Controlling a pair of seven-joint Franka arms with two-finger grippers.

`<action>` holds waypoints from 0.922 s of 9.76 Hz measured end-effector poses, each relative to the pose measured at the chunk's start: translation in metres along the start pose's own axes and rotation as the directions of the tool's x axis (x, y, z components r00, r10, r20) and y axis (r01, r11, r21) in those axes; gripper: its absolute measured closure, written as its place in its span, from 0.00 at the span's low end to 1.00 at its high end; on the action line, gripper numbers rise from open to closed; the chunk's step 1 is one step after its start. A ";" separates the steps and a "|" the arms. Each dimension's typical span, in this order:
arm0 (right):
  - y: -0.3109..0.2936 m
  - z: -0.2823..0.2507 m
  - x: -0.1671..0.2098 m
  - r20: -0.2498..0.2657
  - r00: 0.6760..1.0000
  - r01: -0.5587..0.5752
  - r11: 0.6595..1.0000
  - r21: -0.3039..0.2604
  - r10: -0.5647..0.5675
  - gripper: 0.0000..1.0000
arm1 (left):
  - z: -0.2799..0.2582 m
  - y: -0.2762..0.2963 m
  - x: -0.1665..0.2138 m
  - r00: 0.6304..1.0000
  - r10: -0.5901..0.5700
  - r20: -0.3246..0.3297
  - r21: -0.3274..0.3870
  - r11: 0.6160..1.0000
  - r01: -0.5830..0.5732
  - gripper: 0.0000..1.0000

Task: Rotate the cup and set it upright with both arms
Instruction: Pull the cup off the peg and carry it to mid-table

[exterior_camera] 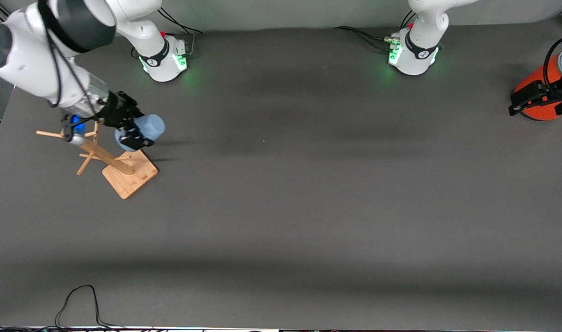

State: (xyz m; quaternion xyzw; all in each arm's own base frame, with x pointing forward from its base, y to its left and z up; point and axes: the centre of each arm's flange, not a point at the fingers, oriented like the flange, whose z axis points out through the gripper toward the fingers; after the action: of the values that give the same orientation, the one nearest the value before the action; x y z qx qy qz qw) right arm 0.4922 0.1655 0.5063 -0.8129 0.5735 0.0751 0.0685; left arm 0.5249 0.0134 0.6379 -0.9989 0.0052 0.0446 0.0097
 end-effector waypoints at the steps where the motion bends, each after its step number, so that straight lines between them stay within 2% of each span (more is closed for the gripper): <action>1: -0.006 0.012 -0.031 -0.004 0.999 0.042 0.999 -0.006 -0.042 0.19 | 0.002 -0.004 -0.001 1.000 -0.007 0.015 -0.001 1.000 0.007 0.00; 3: -0.015 0.039 -0.103 -0.039 0.982 0.186 0.982 -0.032 -0.187 0.19 | 0.009 -0.010 -0.001 0.998 -0.030 0.050 -0.004 1.000 0.030 0.00; 5: -0.027 0.075 -0.195 -0.072 0.941 0.328 0.943 -0.062 -0.332 0.19 | 0.020 -0.022 0.001 0.994 -0.073 0.085 -0.007 0.997 0.074 0.00; 6: -0.037 0.093 -0.236 -0.081 0.931 0.351 0.934 -0.064 -0.355 0.19 | 0.026 -0.026 0.003 0.988 -0.115 0.102 -0.006 0.993 0.116 0.00; 7: -0.049 0.113 -0.265 -0.090 0.935 0.338 0.939 -0.066 -0.343 0.19 | 0.035 -0.029 0.005 0.976 -0.176 0.129 0.004 0.984 0.177 0.00; 9: -0.073 0.158 -0.298 -0.108 0.963 0.245 0.969 -0.037 -0.247 0.19 | 0.061 -0.036 0.020 0.952 -0.249 0.178 0.037 0.968 0.247 0.00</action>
State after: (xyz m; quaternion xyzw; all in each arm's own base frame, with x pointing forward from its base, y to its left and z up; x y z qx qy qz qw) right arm 0.4551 0.4954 0.4127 -0.8814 0.4703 0.0270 0.0358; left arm 0.5393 0.0503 0.5761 -0.9834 -0.1209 0.1336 0.0226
